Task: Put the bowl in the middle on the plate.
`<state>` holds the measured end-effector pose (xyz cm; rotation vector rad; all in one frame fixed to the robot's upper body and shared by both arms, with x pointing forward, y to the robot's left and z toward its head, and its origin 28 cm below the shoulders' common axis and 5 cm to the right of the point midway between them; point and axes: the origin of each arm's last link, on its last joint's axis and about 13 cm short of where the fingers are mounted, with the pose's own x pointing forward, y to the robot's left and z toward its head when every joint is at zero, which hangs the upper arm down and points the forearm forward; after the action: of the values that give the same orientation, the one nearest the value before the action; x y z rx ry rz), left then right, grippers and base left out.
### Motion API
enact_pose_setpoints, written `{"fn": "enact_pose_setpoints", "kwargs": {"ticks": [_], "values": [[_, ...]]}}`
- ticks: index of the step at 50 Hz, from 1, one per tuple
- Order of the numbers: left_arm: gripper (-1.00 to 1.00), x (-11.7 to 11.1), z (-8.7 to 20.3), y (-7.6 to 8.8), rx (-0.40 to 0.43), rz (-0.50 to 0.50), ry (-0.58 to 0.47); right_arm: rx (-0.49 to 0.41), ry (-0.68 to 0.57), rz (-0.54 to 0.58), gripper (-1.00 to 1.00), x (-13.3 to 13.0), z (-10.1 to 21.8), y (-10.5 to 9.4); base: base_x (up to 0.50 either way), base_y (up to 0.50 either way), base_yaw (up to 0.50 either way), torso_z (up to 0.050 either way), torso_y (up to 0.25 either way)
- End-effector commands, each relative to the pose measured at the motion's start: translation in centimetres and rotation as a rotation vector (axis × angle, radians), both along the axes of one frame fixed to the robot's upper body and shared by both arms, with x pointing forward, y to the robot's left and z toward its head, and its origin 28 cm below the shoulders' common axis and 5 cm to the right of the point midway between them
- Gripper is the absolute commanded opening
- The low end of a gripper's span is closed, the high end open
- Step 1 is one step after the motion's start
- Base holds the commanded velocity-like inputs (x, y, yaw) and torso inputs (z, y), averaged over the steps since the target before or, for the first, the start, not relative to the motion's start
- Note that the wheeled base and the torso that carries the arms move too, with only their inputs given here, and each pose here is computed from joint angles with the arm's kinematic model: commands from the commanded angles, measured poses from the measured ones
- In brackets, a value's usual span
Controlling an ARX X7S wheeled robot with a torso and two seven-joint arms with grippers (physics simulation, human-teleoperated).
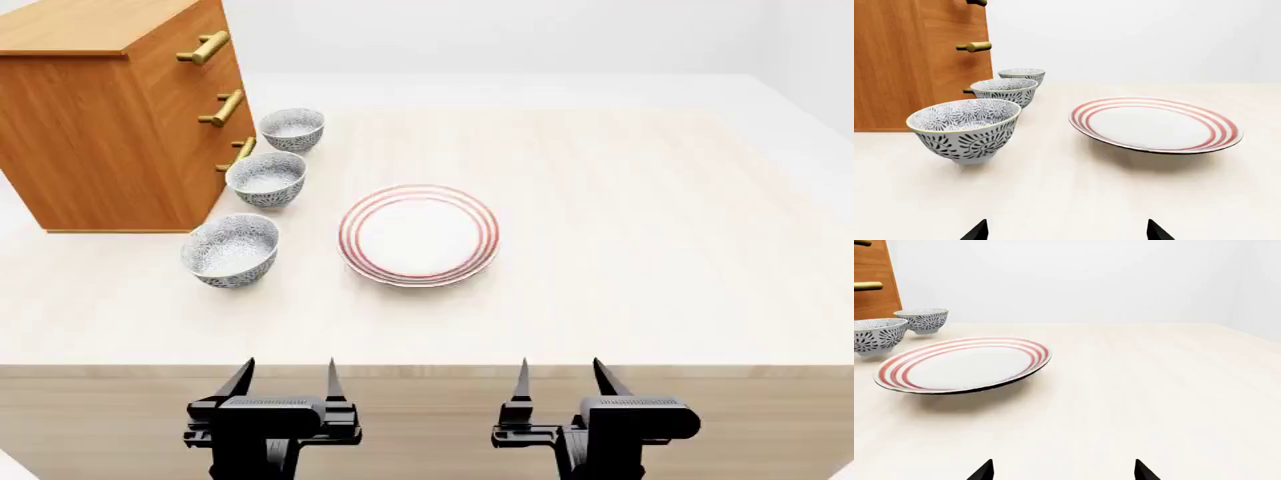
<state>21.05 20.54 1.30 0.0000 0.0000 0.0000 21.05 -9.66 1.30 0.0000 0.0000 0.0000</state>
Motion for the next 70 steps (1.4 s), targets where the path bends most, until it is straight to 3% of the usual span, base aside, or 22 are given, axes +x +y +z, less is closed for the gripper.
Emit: {"fn": "enact_pose_setpoints", "kwargs": {"ticks": [1, 16, 18, 19, 20, 21, 22, 24, 25, 28, 36, 70], "values": [[1.00, -0.1, 0.1, 0.0, -0.007, -0.012, 0.009, 0.011, 0.019, -0.009, 1.00, 0.0, -0.1, 0.0, 0.00, 0.00, 0.00, 0.000, 0.000], [1.00, -0.1, 0.4, 0.1, 0.000, -0.016, 0.017, 0.012, 0.035, -0.024, 1.00, 0.1, 0.1, 0.1, 0.00, 0.00, 0.00, 0.000, 0.000], [1.00, -0.1, 2.4, 0.1, -0.007, -0.026, 0.085, 0.052, 0.044, 0.018, 1.00, 0.2, 2.7, -0.1, 0.00, 0.00, 0.00, 0.000, 0.000], [1.00, 0.0, 4.1, 0.1, -0.040, -0.086, 0.108, 0.043, 0.049, 0.026, 1.00, 0.3, 4.2, -0.2, 0.00, 0.00, 0.00, 0.000, 0.000], [1.00, 0.1, 6.3, 0.0, 0.008, -0.133, 0.086, -0.024, 0.040, 0.036, 1.00, 0.5, 6.0, -0.4, 0.00, 0.00, 0.00, 0.000, 0.000], [1.00, 0.1, 6.4, 0.0, 0.008, -0.133, 0.086, -0.007, 0.038, 0.043, 1.00, 0.7, 7.8, -0.5, 0.00, 0.00, 0.00, 0.000, 0.000], [1.00, 0.7, 9.8, 0.1, 0.029, -0.116, 0.001, 0.000, 0.038, 0.045, 1.00, 0.9, 9.0, -0.7, 0.00, 0.00, 0.00, 0.000, 0.000], [1.00, 1.2, 12.9, 0.2, -0.003, -0.153, 0.005, 0.008, 0.029, 0.026, 1.00, 1.5, 11.4, -1.0, 0.00, 0.00, 0.00, 0.000, 0.000], [1.00, 1.5, 14.8, 0.0, 0.041, -0.153, -0.050, -0.018, 0.035, 0.005, 1.00, 2.1, 12.8, -1.2, 0.00, 0.00, 0.00, 0.000, 0.000], [1.00, 2.1, 15.9, -0.2, 0.063, -0.122, -0.095, -0.018, 0.025, 0.004, 1.00, 2.6, 14.0, -1.3, 0.00, 0.00, 0.00, 0.000, 0.000], [1.00, 2.6, 14.6, -0.1, 0.051, -0.099, -0.054, -0.016, 0.002, 0.045, 1.00, 2.4, 14.3, -1.3, 0.06, -0.01, 0.00, 0.000, 0.000], [1.00, 3.4, 14.0, 0.1, 0.071, -0.078, -0.046, 0.012, 0.041, 0.054, 1.00, 3.0, 13.7, -1.2, 0.50, -0.09, 0.00, 0.000, 0.000]]}}
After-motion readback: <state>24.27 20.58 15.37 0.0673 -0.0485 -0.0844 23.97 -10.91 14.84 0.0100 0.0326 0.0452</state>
